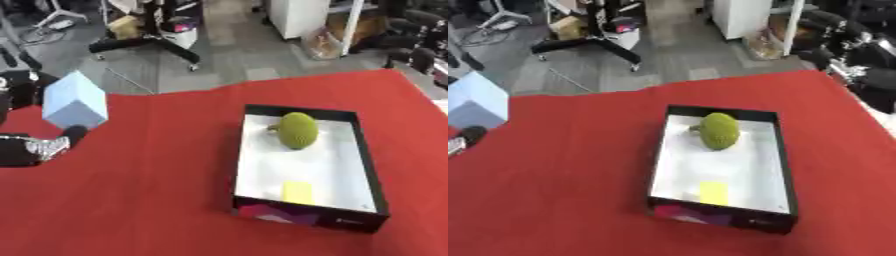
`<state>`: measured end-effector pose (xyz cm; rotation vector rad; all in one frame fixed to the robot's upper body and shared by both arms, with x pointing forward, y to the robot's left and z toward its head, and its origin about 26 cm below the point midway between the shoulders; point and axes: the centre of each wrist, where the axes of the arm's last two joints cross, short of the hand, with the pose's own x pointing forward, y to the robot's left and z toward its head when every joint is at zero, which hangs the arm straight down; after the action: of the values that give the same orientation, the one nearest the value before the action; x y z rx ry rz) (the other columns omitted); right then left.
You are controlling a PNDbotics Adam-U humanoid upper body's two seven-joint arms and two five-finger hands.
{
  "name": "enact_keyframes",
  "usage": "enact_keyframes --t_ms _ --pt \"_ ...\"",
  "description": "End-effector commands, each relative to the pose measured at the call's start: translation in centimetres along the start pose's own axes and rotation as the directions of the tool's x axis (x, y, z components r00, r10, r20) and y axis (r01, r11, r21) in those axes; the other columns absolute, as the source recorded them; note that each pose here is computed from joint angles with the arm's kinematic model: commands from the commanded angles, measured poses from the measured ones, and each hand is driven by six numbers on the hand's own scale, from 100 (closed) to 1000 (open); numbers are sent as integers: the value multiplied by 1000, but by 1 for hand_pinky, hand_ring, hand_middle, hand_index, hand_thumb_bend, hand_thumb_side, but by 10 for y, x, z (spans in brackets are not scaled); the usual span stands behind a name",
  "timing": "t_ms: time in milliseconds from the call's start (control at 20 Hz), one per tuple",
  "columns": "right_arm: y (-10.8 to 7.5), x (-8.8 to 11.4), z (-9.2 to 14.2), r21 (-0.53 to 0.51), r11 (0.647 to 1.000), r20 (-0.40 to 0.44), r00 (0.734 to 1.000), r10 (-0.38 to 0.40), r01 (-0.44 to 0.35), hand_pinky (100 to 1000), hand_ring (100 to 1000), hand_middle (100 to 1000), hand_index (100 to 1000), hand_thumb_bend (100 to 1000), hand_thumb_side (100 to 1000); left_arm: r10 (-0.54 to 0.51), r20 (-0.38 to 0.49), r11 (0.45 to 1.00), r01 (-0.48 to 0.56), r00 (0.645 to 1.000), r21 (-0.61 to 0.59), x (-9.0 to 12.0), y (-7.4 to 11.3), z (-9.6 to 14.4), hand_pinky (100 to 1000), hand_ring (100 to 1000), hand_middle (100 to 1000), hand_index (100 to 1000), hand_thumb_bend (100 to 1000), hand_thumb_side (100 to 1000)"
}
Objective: Pick up the objects with one hand, pass them to the other hand, and then place them into the box on the other side of the table.
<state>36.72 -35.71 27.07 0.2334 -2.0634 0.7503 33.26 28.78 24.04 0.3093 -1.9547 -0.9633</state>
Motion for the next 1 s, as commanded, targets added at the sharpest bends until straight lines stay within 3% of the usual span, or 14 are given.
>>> enact_keyframes --t_ms 50,450,650,1000 --pt "10 5 -14 80 995 36 998 50 -53 1000 998 1000 1000 164 177 -49 20 999 49 999 0 0 -1 -1 667 539 366 453 199 100" --pt "64 -13 -50 300 947 137 987 80 -119 1000 997 1000 1000 250 172 -88 149 996 88 985 8 6 -28 4 656 533 369 458 187 100" --pt "82 -21 -64 380 917 170 984 62 -123 1000 1000 1000 1000 265 178 -82 190 997 81 978 14 8 -39 6 652 526 365 454 179 100" --pt "112 -17 -87 479 868 231 973 18 -130 1000 1000 1000 1000 308 121 -59 230 998 58 972 10 14 -51 -2 645 517 360 448 185 100"
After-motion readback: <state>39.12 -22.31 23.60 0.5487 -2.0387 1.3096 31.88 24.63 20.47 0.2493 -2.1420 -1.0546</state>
